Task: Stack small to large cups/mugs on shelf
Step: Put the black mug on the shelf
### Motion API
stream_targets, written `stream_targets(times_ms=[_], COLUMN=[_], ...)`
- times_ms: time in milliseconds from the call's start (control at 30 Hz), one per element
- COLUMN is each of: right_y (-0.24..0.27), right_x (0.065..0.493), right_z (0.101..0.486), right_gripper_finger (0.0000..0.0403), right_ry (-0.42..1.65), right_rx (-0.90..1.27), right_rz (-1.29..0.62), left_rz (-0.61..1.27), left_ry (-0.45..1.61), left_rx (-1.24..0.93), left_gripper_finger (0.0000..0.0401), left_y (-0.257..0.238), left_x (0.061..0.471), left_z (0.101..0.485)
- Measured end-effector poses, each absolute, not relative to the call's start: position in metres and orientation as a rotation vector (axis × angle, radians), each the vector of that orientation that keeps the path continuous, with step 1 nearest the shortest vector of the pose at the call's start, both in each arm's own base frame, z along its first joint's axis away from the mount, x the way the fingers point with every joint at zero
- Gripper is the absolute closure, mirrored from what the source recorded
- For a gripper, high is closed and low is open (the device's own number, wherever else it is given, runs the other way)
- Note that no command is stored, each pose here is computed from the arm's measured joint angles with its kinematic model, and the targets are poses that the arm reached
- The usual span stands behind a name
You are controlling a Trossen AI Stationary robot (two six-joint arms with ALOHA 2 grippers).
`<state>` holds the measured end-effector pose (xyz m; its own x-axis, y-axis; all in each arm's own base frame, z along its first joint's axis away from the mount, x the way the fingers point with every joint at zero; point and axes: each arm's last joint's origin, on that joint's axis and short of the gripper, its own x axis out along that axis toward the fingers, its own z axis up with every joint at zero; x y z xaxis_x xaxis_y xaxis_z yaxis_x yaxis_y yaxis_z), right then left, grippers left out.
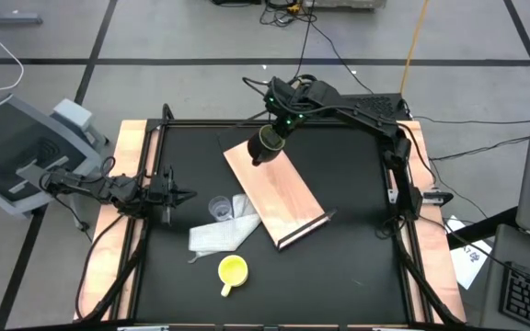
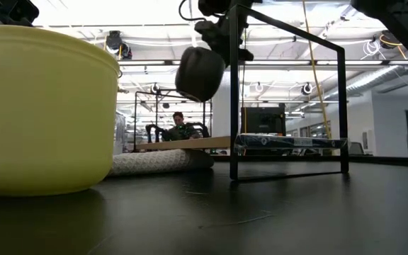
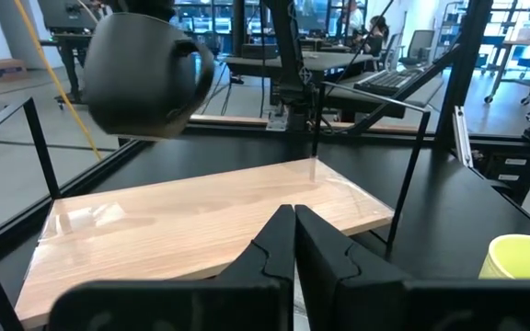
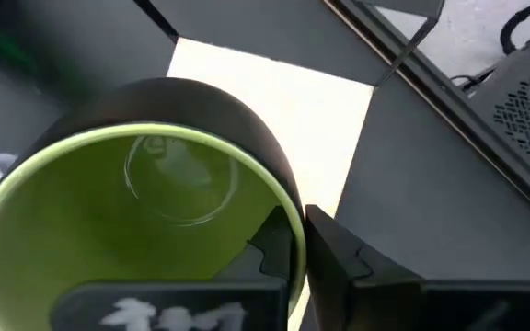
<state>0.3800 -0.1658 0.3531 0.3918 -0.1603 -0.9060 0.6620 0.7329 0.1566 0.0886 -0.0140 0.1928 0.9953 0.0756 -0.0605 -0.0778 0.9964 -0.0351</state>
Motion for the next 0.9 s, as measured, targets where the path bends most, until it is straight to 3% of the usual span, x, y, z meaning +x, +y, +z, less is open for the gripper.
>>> stream_targets(times_ms=[900], right_y=[-0.137], right_x=[0.387], right_z=[0.335], right_gripper_finger=[0.0395], right_ry=[1.161], right_rx=[0.49], right_rz=[-0.666], left_rz=[0.076], left_ry=[0.06], left_rx=[-0.037], left_gripper_finger=[0.0391], left_y=[-0.014], left_x=[0.089], left_z=[0.193])
